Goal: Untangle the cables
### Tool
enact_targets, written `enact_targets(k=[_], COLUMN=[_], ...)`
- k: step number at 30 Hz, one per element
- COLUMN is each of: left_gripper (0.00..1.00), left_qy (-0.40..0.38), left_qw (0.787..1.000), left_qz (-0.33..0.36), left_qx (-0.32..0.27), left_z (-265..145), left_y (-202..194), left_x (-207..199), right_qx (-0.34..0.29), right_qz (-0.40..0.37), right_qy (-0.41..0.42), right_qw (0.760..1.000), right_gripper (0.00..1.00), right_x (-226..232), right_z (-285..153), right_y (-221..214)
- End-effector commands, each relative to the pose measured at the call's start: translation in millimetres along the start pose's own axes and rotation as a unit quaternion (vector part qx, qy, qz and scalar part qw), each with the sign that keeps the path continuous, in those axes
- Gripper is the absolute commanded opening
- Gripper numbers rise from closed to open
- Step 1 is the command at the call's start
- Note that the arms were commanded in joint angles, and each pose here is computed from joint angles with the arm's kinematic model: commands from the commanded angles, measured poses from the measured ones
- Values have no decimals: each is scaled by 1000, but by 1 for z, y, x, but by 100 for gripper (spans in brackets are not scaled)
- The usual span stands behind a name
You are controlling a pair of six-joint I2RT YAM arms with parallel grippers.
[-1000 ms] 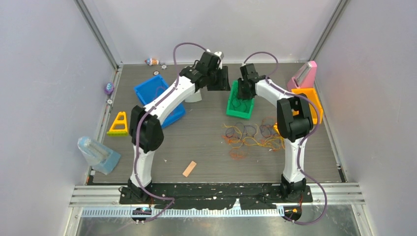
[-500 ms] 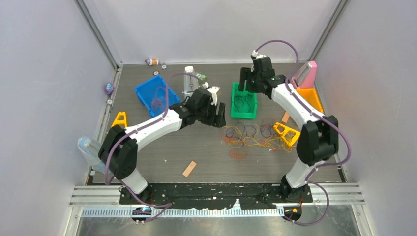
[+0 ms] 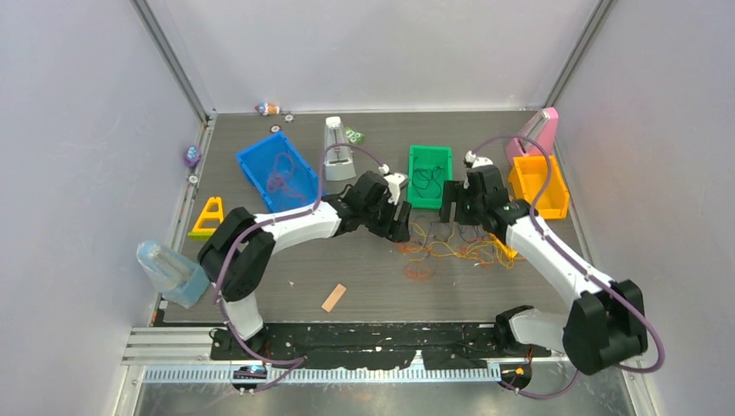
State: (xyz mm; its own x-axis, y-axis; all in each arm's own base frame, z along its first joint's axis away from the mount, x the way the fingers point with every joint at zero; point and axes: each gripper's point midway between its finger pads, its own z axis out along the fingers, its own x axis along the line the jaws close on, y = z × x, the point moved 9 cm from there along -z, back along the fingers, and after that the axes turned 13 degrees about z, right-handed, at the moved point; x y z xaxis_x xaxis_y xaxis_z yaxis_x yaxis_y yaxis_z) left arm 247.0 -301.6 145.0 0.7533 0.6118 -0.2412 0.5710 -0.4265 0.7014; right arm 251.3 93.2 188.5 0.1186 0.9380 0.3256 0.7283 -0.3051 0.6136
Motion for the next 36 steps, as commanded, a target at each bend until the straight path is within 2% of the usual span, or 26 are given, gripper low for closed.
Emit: enact_targets(k=[1,6,8,10,13,14,18,23,26,28,29,31,36], left_gripper=[67,65,60,42,3,0,0,0,0,0,0,0,0], left_qy=[-23,-49,-56,-57,-24,-14,19,27,45,67,75,94,147], left_qw=[1000,999,998,998,999,999,998,992,988,985,984,981,973], left_qz=[3,-20,-24,-24,-26,-29,-61,-115,-122,-119,-118,-113,-116], left_qx=[-17,9,16,22,29,29,6,-46,-87,-107,-112,-123,-134], left_z=[15,33,38,41,33,28,-4,-49,-67,-74,-78,-86,-96], left_y=[10,-4,-8,-11,-15,-17,-22,-36,-42,-44,-44,-43,-49], left_x=[-2,-3,-2,-1,6,10,34,64,72,73,74,75,81], right_qx=[-49,-83,-93,-102,-119,-123,-128,-65,-43,-35,-31,-13,29], right_qz=[28,71,110,138,160,166,177,195,205,209,208,200,169], right_qy=[-24,-82,-109,-146,-192,-201,-224,-218,-203,-198,-196,-180,-49], right_qw=[998,991,983,974,961,958,950,954,957,957,958,963,984], right_gripper=[80,79,80,80,78,77,76,76,59,35,14,6,5], right_x=[-14,-39,-47,-56,-73,-76,-85,-84,-81,-77,-75,-64,14], right_z=[-11,-16,-17,-19,-22,-23,-19,7,20,23,23,20,-1], right_y=[-12,-29,-32,-35,-34,-34,-33,-48,-54,-56,-56,-57,-77])
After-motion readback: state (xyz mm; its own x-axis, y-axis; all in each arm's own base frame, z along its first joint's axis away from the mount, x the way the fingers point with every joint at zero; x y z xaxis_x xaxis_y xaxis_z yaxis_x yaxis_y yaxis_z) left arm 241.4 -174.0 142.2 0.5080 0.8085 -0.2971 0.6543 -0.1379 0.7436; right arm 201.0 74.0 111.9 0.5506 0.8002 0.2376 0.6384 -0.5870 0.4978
